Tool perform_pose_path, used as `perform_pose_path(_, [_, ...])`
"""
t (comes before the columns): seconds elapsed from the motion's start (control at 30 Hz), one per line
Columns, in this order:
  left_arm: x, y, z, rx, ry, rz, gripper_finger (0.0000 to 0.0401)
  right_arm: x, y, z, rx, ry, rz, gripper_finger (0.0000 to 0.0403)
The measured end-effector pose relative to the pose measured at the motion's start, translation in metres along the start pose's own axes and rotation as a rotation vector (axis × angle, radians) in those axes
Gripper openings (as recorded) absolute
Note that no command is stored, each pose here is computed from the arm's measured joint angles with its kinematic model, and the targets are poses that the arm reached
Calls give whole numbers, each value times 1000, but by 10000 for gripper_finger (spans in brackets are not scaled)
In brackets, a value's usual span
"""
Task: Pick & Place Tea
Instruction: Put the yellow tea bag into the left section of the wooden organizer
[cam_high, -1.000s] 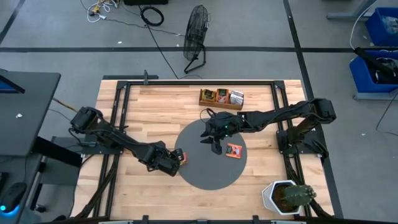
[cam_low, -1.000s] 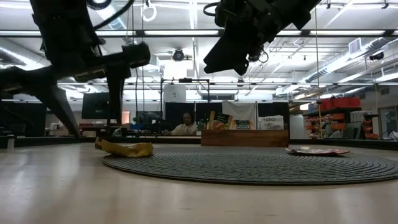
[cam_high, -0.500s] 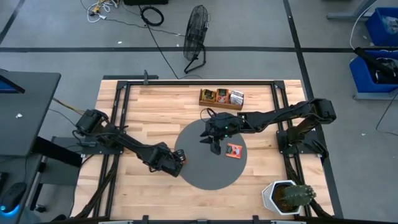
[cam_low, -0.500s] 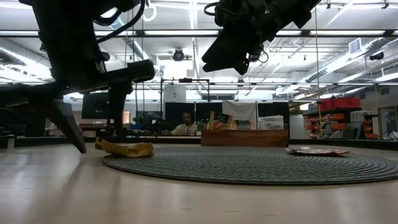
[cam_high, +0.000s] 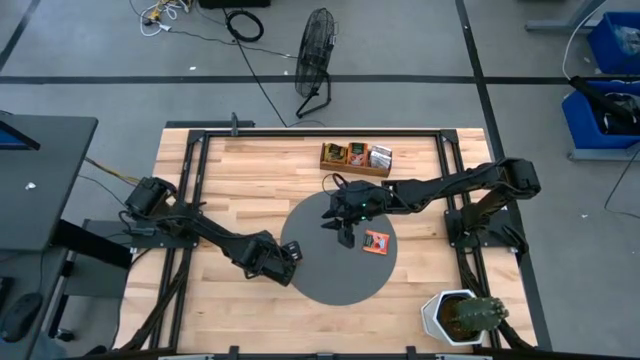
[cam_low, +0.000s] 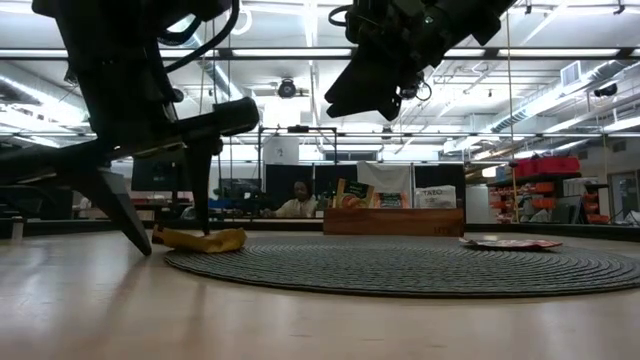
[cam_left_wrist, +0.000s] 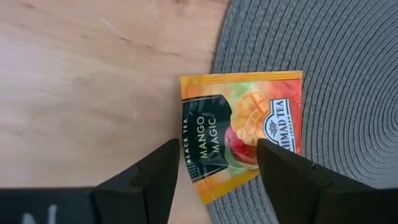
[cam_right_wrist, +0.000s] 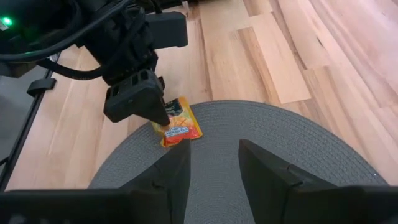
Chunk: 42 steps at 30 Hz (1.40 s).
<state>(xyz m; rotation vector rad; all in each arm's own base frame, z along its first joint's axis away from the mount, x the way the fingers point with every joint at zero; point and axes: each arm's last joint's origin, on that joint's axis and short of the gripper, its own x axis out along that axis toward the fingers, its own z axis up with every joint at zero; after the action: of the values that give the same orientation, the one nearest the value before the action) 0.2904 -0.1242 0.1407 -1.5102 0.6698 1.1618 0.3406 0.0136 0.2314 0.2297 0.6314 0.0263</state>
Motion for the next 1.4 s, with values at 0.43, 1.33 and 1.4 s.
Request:
perform_pose_path(0.43, [5, 1, 0, -4, -29, 12, 219, 0, 0, 0, 0, 3, 0, 142])
perform_pose_path(1.33, [1, 12, -2, 69, -35, 70, 75, 0, -1, -2, 1, 22, -11, 142])
perform_pose_path(1.4, [1, 12, -2, 71, -35, 70, 58, 0, -1, -2, 2, 22, -11, 142])
